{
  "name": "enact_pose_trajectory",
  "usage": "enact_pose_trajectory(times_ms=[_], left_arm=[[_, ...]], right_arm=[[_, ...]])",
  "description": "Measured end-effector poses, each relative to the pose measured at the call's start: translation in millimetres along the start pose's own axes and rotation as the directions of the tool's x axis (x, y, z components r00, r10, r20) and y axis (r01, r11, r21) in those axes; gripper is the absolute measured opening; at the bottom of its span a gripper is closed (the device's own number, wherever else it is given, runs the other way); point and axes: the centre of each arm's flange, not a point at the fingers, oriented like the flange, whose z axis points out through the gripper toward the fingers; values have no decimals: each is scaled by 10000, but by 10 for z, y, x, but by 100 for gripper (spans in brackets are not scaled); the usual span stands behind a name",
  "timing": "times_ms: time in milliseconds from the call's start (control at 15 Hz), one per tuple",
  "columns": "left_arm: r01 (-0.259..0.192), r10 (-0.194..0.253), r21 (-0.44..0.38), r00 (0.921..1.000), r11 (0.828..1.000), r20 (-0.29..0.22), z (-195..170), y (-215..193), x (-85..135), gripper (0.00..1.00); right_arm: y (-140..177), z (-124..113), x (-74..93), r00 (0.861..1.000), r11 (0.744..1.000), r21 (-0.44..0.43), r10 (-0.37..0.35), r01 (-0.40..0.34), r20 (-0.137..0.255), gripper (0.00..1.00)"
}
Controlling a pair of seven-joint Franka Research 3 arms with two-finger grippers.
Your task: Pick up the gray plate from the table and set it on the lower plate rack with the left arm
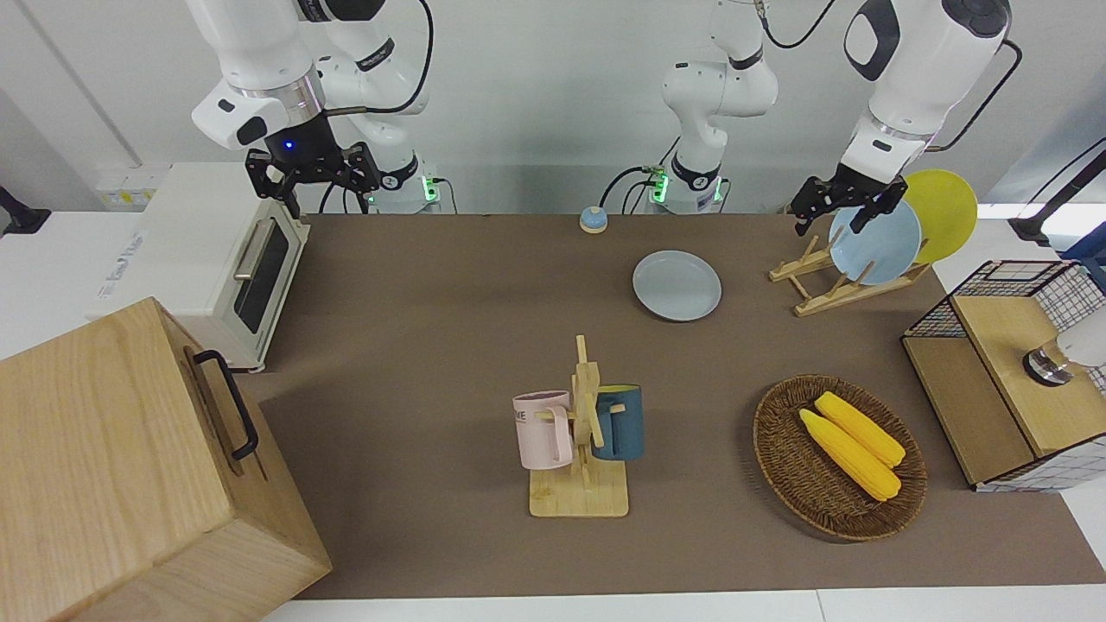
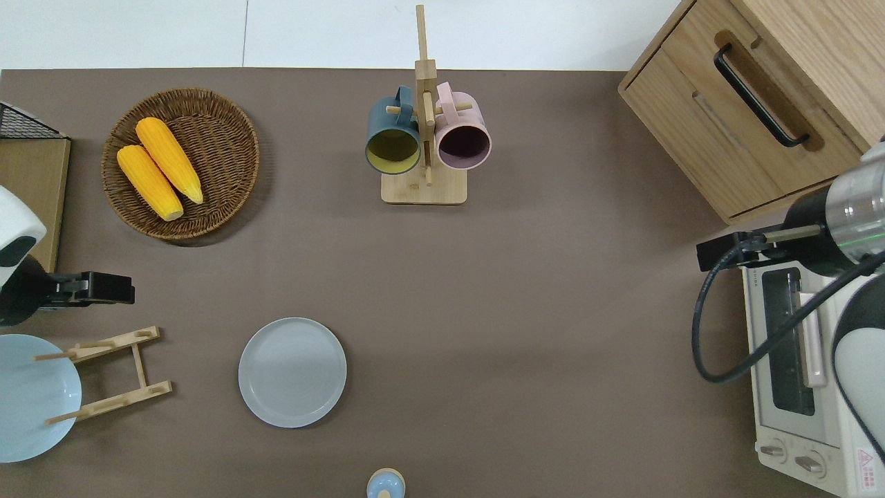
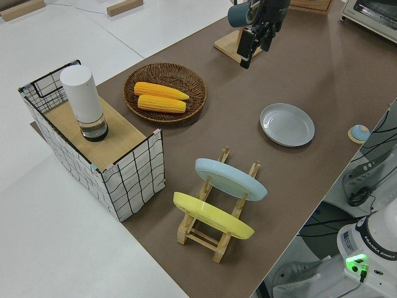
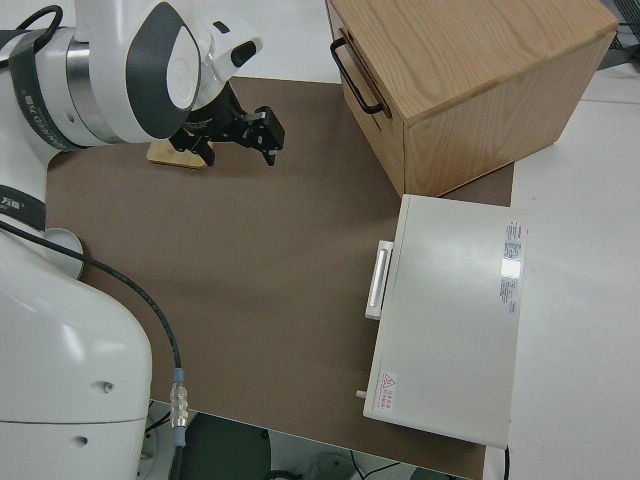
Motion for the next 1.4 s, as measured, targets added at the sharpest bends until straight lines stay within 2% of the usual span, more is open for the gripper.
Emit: enact_pose_trajectory(times_ms=[267, 400, 667, 800, 1067, 1200, 1400], left_arm=[[-67, 67, 6, 9997, 10000, 239, 116, 46, 12, 100], [-227, 230, -51, 9983, 9997, 542, 306, 155, 2, 100], [-473, 489, -207, 9948, 9987, 897, 842, 348, -45, 99], [-581, 607, -289, 9929, 9979, 1027, 1246, 445, -124, 99], [-573, 600, -317, 9940, 9979, 917, 1789, 444, -361, 99], [-324, 353, -355, 9959, 9988, 838, 1923, 429, -551, 99], [384, -351, -330, 9947, 9987, 971, 2012, 437, -796, 99]], right_arm=[[0, 0, 0, 10000, 10000, 0, 0, 0, 0, 99], [0, 0, 0, 10000, 10000, 0, 0, 0, 0, 99], [0, 0, 0, 10000, 10000, 0, 0, 0, 0, 99], [0, 0, 0, 10000, 10000, 0, 0, 0, 0, 99], [0, 0, 0, 10000, 10000, 0, 0, 0, 0, 99], [0, 0, 0, 10000, 10000, 0, 0, 0, 0, 99], [0, 0, 0, 10000, 10000, 0, 0, 0, 0, 99]])
